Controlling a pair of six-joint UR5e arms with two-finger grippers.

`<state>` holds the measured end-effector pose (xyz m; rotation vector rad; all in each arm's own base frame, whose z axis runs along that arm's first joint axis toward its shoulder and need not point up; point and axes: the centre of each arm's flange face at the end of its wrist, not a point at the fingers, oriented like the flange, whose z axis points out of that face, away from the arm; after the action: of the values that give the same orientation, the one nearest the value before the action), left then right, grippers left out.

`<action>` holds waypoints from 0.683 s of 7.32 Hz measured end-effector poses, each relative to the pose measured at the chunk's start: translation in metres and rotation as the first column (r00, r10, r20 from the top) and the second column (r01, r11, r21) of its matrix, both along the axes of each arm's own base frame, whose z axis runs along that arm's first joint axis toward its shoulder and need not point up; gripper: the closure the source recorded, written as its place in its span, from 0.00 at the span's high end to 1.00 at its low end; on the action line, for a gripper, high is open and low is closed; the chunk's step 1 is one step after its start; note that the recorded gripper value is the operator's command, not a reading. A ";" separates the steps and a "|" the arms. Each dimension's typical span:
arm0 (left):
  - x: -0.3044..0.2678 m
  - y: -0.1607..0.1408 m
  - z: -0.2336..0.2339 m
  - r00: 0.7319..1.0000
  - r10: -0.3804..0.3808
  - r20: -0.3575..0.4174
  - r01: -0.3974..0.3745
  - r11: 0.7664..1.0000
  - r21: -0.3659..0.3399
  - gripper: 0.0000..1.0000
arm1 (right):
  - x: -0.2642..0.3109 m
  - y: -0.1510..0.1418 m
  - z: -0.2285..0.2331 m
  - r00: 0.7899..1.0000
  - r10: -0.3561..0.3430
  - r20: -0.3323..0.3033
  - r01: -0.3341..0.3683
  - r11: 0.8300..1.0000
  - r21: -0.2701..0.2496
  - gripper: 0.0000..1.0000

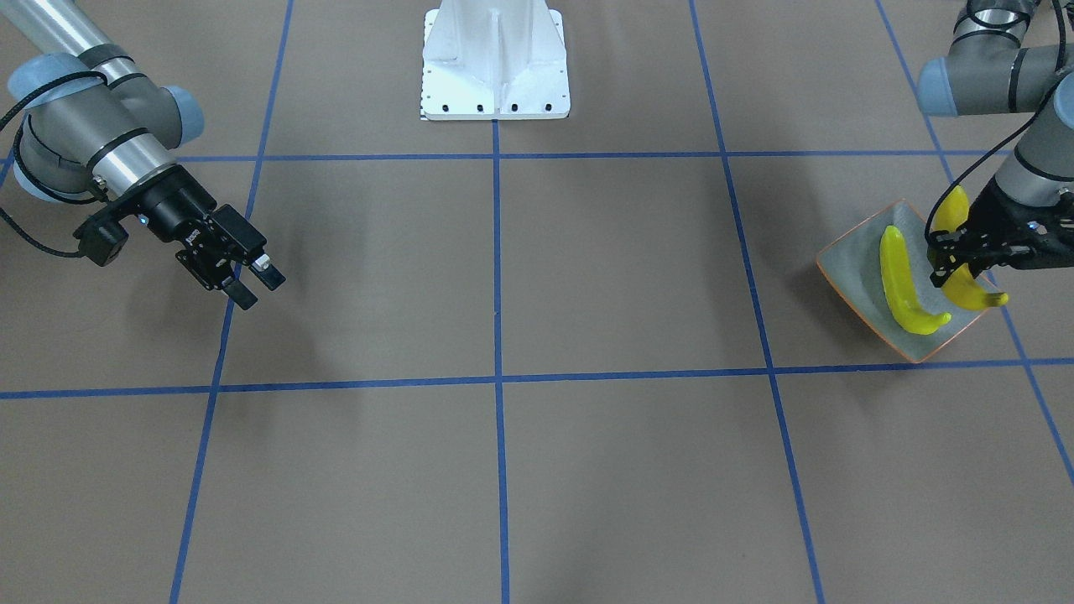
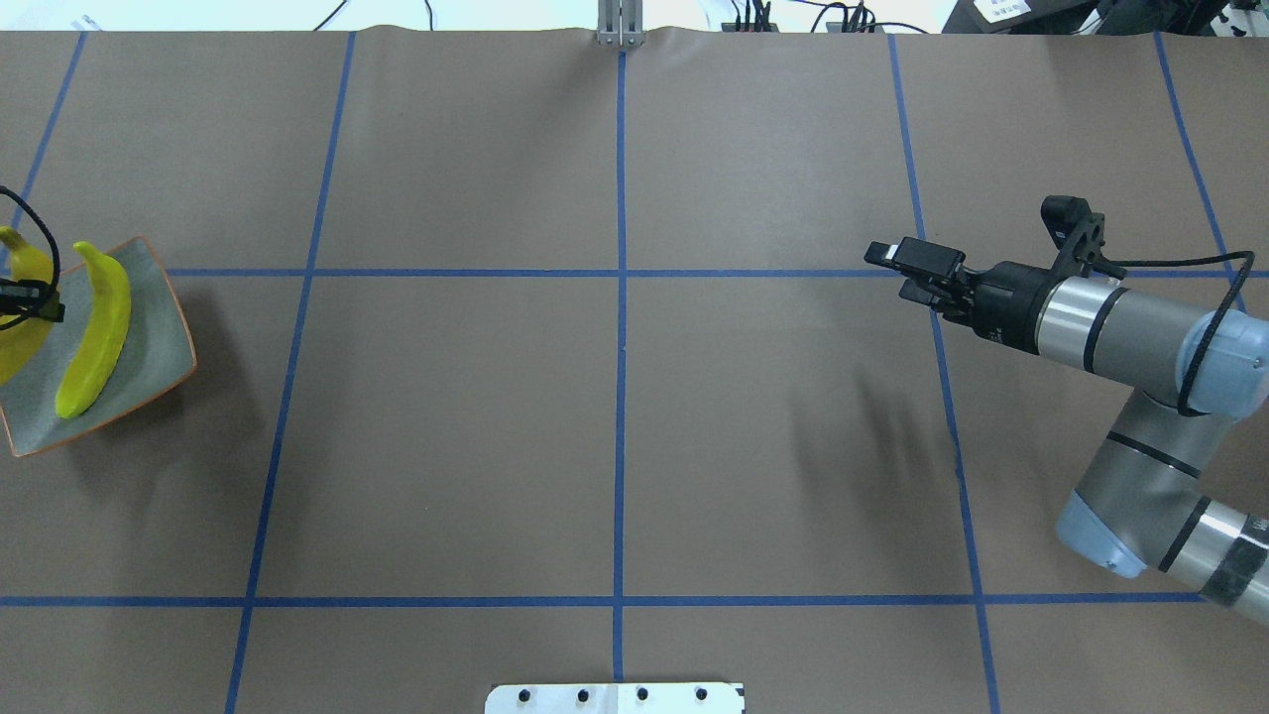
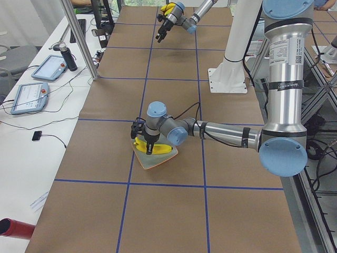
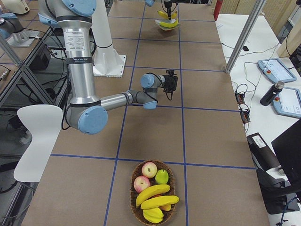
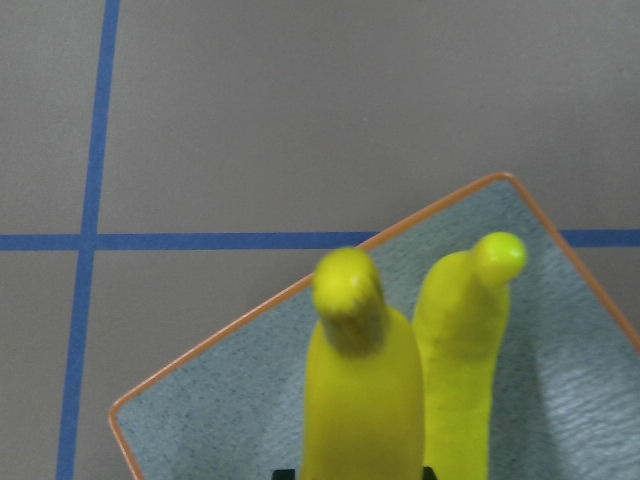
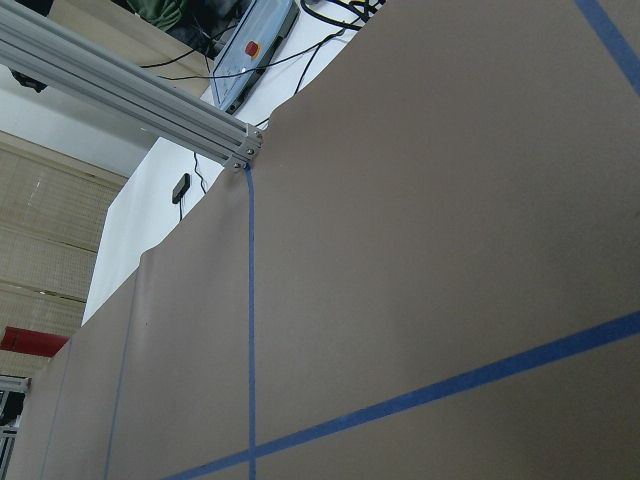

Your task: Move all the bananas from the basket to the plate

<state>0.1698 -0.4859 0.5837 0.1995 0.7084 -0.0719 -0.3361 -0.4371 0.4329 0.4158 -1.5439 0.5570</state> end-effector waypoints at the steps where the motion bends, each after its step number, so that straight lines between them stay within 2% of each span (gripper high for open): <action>1: 0.004 -0.008 0.002 1.000 0.004 0.003 -0.004 1.000 -0.001 0.00 | 0.000 0.000 0.000 1.000 0.000 0.000 0.000 1.000 0.001 1.00; 2: 0.007 -0.012 0.007 1.000 0.006 0.008 -0.006 1.000 -0.005 0.02 | 0.000 0.000 -0.001 1.000 0.000 0.001 0.000 1.000 0.002 1.00; 3: 0.008 -0.014 0.012 1.000 0.009 0.013 -0.008 1.000 -0.010 0.08 | 0.001 0.000 -0.001 1.000 0.001 0.003 -0.001 1.000 0.003 1.00; 5: 0.011 -0.018 0.017 1.000 0.011 0.015 -0.011 1.000 -0.016 0.05 | 0.002 0.000 -0.003 1.000 0.002 0.006 -0.002 1.000 0.006 1.00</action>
<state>0.1812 -0.5042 0.6004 0.1804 0.6932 -0.0656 -0.3343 -0.4373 0.4301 0.4208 -1.5519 0.5557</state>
